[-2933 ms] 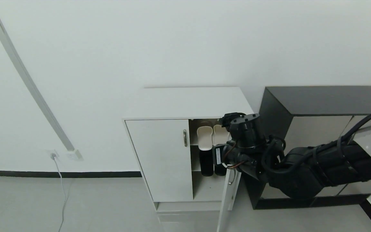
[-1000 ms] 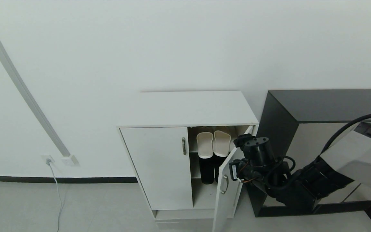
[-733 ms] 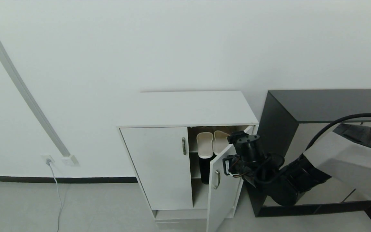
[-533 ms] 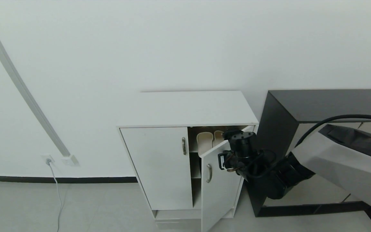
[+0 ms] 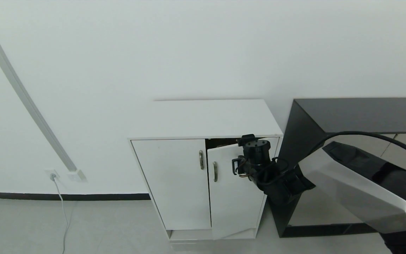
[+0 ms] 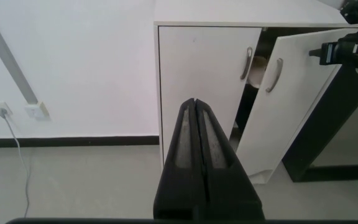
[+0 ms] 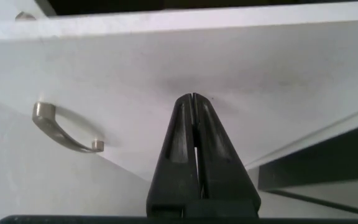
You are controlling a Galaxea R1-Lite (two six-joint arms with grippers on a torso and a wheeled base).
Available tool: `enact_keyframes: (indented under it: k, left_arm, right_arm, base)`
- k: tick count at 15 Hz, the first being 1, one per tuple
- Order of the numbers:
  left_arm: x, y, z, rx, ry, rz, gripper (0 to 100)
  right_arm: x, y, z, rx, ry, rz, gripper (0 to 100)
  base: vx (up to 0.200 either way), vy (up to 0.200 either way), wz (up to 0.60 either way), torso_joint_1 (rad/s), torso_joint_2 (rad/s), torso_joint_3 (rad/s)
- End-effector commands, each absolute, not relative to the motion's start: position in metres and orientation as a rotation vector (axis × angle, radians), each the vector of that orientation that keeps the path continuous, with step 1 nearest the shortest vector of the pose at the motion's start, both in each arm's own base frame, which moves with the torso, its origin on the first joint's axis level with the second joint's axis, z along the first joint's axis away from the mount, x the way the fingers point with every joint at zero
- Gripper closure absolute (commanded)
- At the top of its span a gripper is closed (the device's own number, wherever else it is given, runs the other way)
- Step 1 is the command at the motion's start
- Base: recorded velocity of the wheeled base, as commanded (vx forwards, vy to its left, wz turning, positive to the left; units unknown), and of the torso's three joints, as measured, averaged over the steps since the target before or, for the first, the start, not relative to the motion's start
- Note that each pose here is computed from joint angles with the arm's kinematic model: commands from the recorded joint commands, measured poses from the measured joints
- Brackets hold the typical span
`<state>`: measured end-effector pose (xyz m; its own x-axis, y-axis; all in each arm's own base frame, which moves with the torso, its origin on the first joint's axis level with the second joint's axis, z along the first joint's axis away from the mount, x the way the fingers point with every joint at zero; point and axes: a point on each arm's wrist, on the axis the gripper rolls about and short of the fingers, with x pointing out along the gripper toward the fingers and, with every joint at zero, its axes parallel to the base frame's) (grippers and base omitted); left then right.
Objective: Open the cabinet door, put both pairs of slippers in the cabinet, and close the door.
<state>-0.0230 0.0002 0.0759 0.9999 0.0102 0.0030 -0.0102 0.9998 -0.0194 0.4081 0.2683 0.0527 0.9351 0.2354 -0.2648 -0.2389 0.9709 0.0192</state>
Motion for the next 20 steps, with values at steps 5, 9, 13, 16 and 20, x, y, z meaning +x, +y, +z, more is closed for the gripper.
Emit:
enact_keyframes:
  k: [5,9,13,16,20]
  left_arm:
    - [-0.023,0.0,0.076,-0.02,-0.002,0.011,100]
    - [-0.023,0.0,0.076,-0.02,-0.002,0.011,100]
    - [-0.023,0.0,0.076,-0.02,-0.002,0.011,100]
    - [-0.023,0.0,0.076,-0.02,-0.002,0.011,100]
    - [-0.023,0.0,0.076,-0.02,-0.002,0.011,100]
  right_arm:
    - [0.43,0.265,0.044,0.003,0.244,0.215,100]
    - [0.443,0.263,0.045,0.011,0.233,0.199,100]
    - [0.45,0.265,0.049,0.017,0.221,0.195,100]
    - [0.451,0.265,0.05,0.017,0.221,0.195,100]
    - [0.448,0.266,0.051,0.016,0.219,0.192,100]
  base:
    - [0.0,0.0,0.0,0.0,0.0,0.0]
    - [0.0,0.0,0.0,0.0,0.0,0.0]
    - [0.0,0.0,0.0,0.0,0.0,0.0]
    - [0.0,0.0,0.0,0.0,0.0,0.0]
    - [0.0,0.0,0.0,0.0,0.0,0.0]
